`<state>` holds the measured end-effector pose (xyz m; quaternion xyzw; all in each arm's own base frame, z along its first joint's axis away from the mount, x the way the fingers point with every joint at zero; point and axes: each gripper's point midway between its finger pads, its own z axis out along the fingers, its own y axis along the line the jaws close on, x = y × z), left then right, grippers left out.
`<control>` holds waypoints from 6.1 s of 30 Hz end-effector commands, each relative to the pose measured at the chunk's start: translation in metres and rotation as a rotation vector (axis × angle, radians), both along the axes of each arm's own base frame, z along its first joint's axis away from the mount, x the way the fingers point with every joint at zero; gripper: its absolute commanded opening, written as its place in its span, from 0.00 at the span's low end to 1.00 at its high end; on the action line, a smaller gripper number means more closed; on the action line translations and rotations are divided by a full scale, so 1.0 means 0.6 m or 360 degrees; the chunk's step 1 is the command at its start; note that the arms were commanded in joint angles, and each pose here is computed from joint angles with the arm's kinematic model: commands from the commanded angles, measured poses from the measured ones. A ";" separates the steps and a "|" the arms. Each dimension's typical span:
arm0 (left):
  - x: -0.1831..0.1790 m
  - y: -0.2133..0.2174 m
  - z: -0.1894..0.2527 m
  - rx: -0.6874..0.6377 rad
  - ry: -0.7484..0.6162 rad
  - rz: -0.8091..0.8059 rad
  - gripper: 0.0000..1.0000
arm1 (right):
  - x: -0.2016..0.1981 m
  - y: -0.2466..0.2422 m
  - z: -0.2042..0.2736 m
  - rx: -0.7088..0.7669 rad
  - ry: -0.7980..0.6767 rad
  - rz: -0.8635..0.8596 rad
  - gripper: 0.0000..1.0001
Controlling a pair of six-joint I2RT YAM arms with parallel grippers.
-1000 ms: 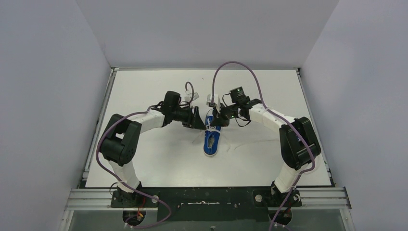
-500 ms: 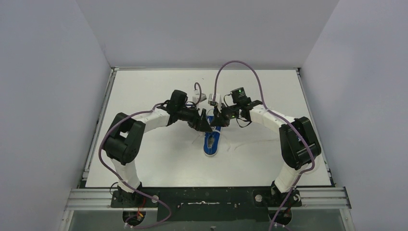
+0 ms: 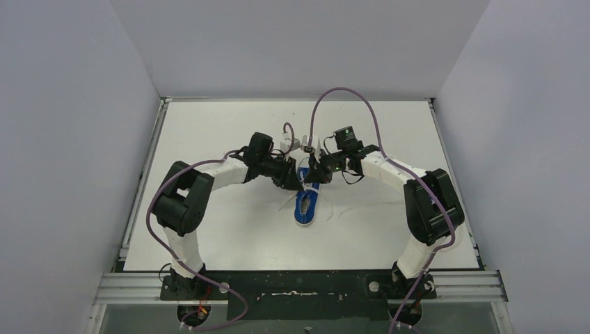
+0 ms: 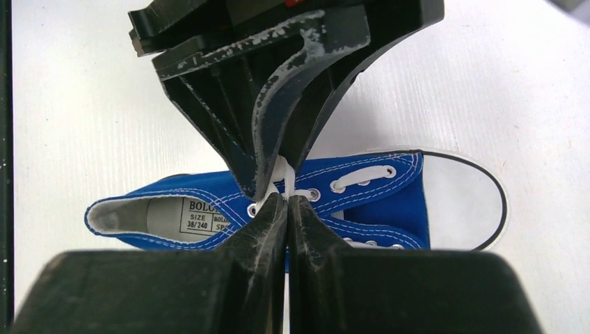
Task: Tie the shoes
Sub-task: Cross the shoelace with the shoelace.
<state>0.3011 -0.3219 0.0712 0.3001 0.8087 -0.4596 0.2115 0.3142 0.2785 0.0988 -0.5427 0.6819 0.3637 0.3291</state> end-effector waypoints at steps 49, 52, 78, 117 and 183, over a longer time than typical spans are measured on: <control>0.062 0.001 0.077 -0.0677 0.0161 0.0321 0.00 | -0.026 -0.042 0.096 0.0082 0.0629 -0.0952 0.36; 0.060 0.001 0.081 -0.0689 0.0148 0.0310 0.00 | 0.008 -0.040 0.081 0.0026 0.0611 -0.1001 0.23; 0.059 0.009 0.070 -0.0641 0.0149 0.0246 0.00 | 0.047 0.022 0.049 0.0330 0.0829 -0.0398 0.19; 0.065 -0.002 0.075 -0.0633 0.0157 0.0229 0.00 | 0.015 0.037 0.029 0.0134 0.0749 -0.0309 0.23; -0.028 -0.049 0.023 -0.0365 0.0403 0.0148 0.00 | 0.026 -0.072 0.005 -0.0213 0.0724 -0.1485 0.09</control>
